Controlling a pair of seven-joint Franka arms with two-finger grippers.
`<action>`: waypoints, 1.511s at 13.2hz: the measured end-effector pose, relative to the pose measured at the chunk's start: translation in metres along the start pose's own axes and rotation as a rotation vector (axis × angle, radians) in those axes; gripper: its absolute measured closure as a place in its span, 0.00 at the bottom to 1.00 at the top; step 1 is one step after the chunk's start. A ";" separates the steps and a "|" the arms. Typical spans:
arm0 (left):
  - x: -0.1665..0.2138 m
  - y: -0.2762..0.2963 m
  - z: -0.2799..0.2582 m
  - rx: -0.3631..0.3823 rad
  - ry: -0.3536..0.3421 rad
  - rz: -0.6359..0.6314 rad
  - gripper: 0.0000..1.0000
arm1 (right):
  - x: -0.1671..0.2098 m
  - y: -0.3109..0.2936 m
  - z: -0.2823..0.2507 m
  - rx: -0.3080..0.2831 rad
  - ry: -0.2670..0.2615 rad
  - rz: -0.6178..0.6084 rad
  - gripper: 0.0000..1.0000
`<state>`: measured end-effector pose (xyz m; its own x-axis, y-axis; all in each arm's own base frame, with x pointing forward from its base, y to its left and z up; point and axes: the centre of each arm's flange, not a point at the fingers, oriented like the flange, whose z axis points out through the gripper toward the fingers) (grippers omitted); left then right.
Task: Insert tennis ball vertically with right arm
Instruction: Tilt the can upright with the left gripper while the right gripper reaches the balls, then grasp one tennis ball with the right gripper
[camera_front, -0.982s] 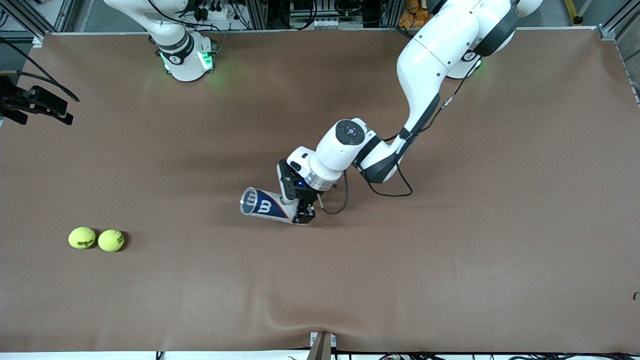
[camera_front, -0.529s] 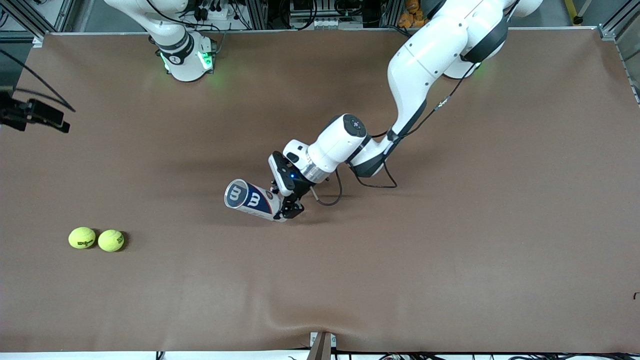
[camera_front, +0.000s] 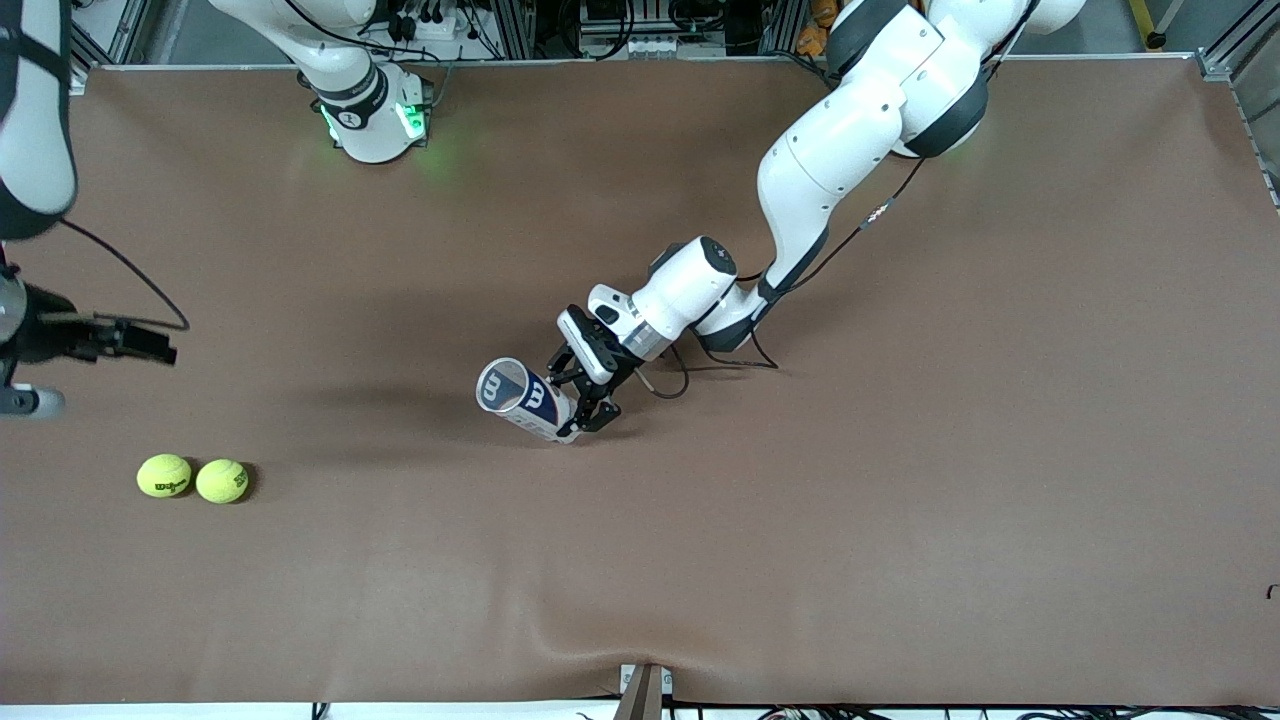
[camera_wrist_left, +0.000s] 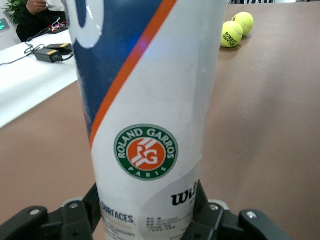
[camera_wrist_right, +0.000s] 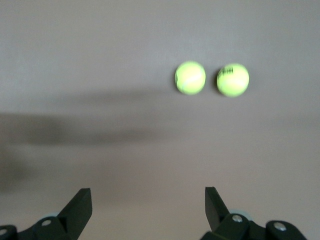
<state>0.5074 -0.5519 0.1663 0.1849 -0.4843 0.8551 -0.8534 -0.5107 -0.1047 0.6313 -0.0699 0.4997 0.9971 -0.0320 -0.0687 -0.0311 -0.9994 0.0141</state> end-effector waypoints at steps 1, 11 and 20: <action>-0.007 0.002 0.001 0.001 0.000 -0.007 0.29 | 0.012 0.004 0.015 -0.001 0.024 -0.001 0.00; -0.029 -0.008 0.002 0.016 -0.019 -0.032 0.23 | 0.067 0.038 0.143 -0.015 0.070 -0.058 0.00; -0.043 -0.013 0.002 0.019 -0.042 -0.036 0.13 | 0.091 0.050 0.222 -0.088 0.145 -0.120 0.00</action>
<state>0.5111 -0.5255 0.1296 0.2362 -0.4945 0.8365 -0.8365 -0.5414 -0.0838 0.7057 -0.1252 0.2730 0.9930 0.0961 0.0690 0.0887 -0.9908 0.1022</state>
